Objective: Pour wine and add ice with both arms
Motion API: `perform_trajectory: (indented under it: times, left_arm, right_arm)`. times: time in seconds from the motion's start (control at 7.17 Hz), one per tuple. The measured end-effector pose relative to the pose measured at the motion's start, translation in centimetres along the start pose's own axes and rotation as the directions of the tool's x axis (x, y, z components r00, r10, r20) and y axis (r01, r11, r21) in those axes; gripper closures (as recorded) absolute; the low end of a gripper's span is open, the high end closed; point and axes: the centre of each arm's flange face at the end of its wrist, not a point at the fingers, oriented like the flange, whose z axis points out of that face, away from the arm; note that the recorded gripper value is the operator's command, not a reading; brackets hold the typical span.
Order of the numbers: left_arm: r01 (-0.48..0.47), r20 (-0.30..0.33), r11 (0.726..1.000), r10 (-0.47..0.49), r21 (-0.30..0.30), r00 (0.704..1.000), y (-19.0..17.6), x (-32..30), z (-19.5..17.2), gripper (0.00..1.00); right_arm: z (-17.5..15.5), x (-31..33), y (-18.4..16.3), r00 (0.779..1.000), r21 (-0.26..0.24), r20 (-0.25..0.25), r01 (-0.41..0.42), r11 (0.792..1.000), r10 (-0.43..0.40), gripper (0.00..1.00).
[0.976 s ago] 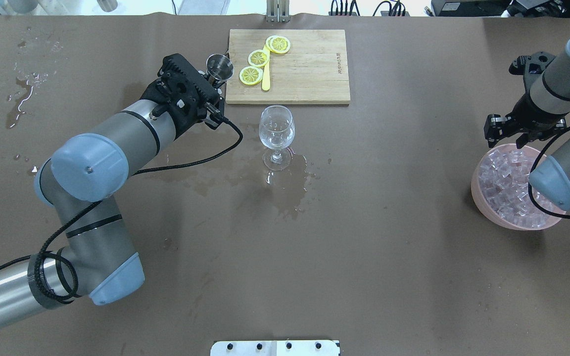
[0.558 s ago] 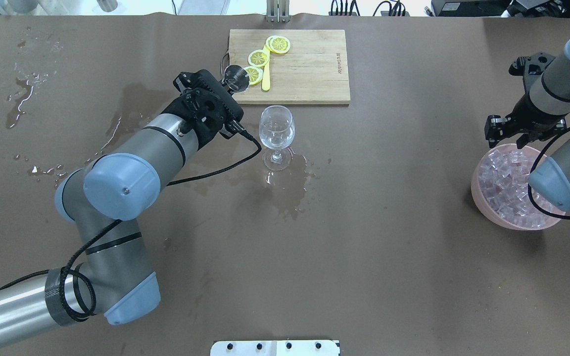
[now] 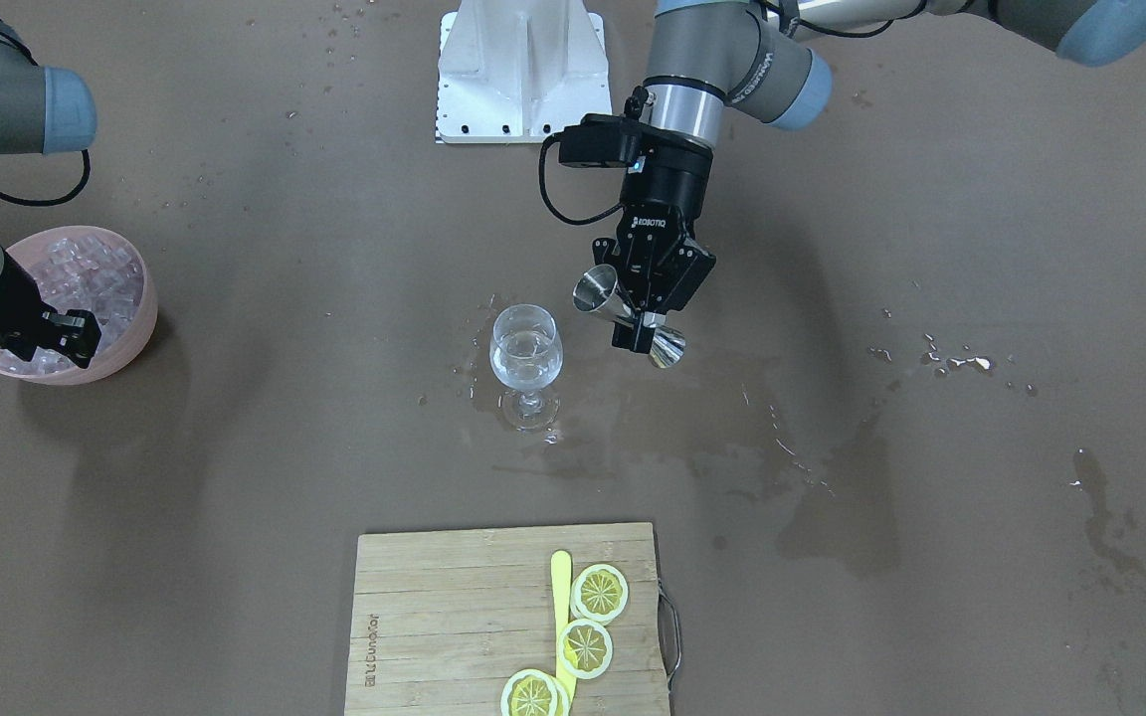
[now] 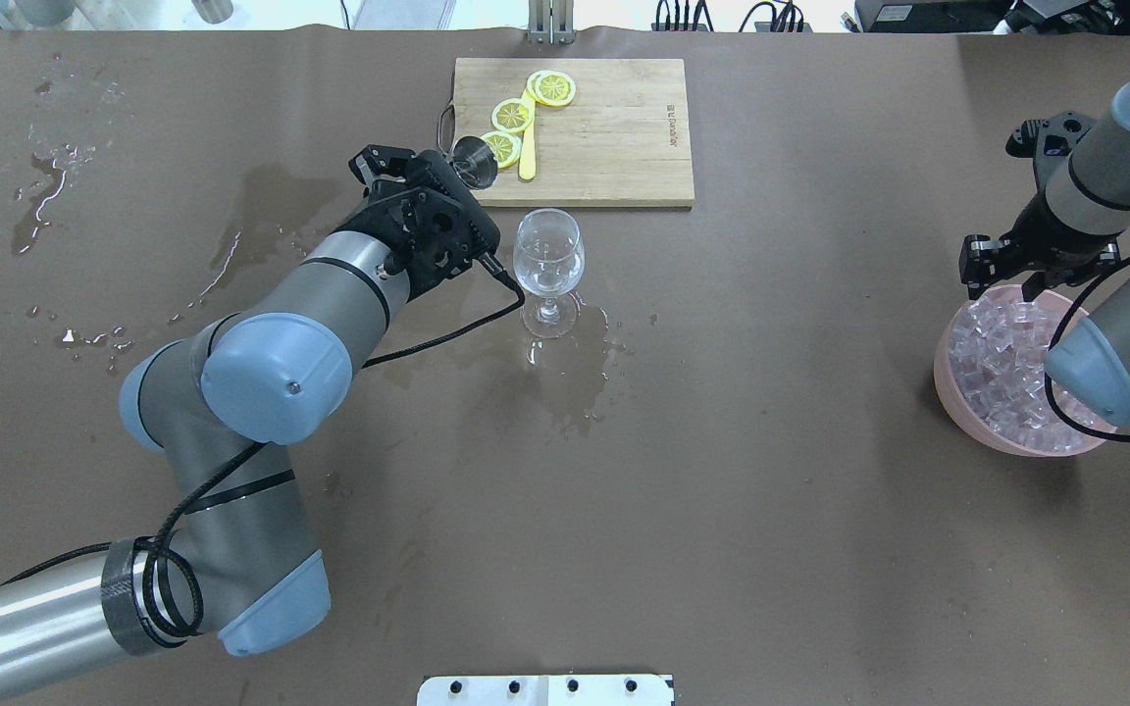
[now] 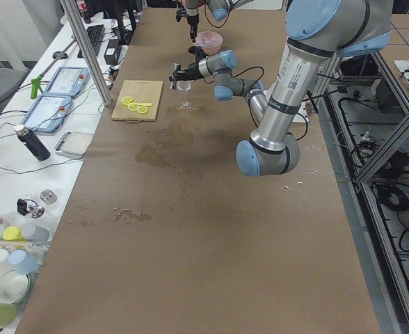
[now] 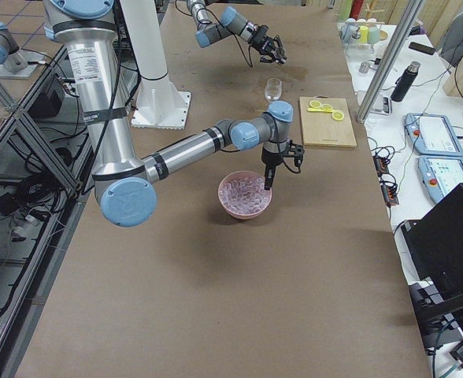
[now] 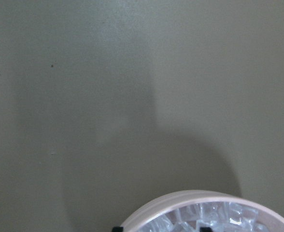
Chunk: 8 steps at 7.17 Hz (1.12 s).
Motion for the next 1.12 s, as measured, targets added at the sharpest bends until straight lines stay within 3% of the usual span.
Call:
perform_trajectory:
  times: [0.56,1.12]
  left_arm:
    - [-0.102,0.041,0.994,0.103,-0.027,0.994,-1.8,2.2,-0.5,1.00]
    - [-0.138,0.047,0.989,0.140,-0.044,0.989,-3.3,3.7,0.4,1.00]
  right_arm:
    - [0.7,-0.2,0.4,1.000,-0.012,-0.006,0.005,1.000,-0.006,0.39]
    - [-0.7,-0.3,1.2,1.000,-0.003,0.004,0.008,1.000,-0.008,0.39]
